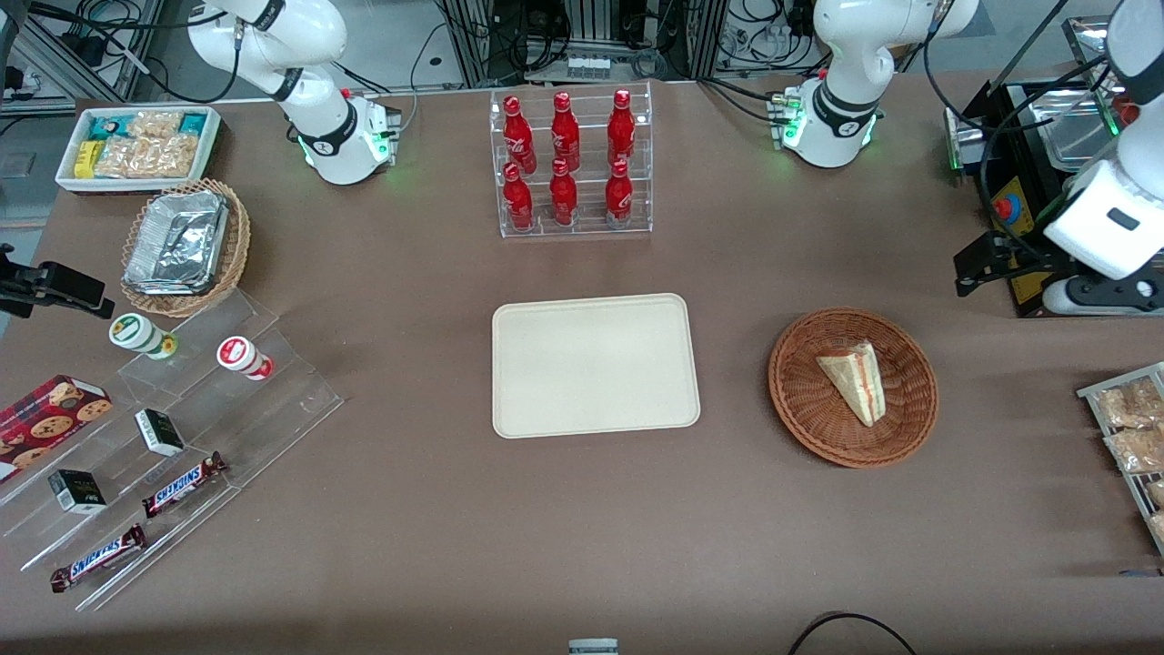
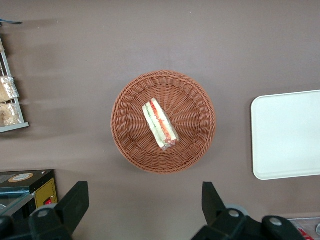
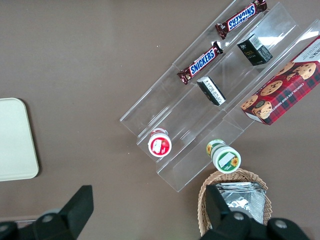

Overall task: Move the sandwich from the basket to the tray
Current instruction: 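Move the left gripper over the wicker basket and lower onto the sandwich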

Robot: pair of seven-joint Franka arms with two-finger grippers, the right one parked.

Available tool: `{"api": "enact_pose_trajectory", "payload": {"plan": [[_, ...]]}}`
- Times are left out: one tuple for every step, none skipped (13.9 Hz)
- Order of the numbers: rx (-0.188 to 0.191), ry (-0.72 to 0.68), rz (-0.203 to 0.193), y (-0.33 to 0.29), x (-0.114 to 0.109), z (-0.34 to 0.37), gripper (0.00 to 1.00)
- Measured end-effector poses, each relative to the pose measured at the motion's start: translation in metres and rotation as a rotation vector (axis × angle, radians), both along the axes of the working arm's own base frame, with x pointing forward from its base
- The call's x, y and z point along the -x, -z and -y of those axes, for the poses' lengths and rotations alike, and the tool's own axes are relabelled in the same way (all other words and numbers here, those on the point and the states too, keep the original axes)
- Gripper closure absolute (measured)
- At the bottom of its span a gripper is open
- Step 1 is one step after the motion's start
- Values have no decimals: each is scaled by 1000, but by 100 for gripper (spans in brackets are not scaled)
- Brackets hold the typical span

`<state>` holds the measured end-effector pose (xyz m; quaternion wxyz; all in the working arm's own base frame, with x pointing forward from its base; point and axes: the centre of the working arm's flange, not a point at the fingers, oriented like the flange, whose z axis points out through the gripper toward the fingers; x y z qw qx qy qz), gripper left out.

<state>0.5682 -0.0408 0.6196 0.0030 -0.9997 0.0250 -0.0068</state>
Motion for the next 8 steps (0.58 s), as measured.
{"api": "enact_pose_trajectory", "payload": {"plan": [[3,-1,-1,-2,1,-6,0],[3,-3,-7,-3,3,-9,0],[3,-3,-8,-3,4,-10,0],[3,-3,-8,-3,4,-10,0],[3,-3,-10,-3,3,-10,0],[2,-3,-14,1,3,-9,0],[2,-4,-17,9,2,-8,0],[2,-10,-18,25,-1,-7,0]]}}
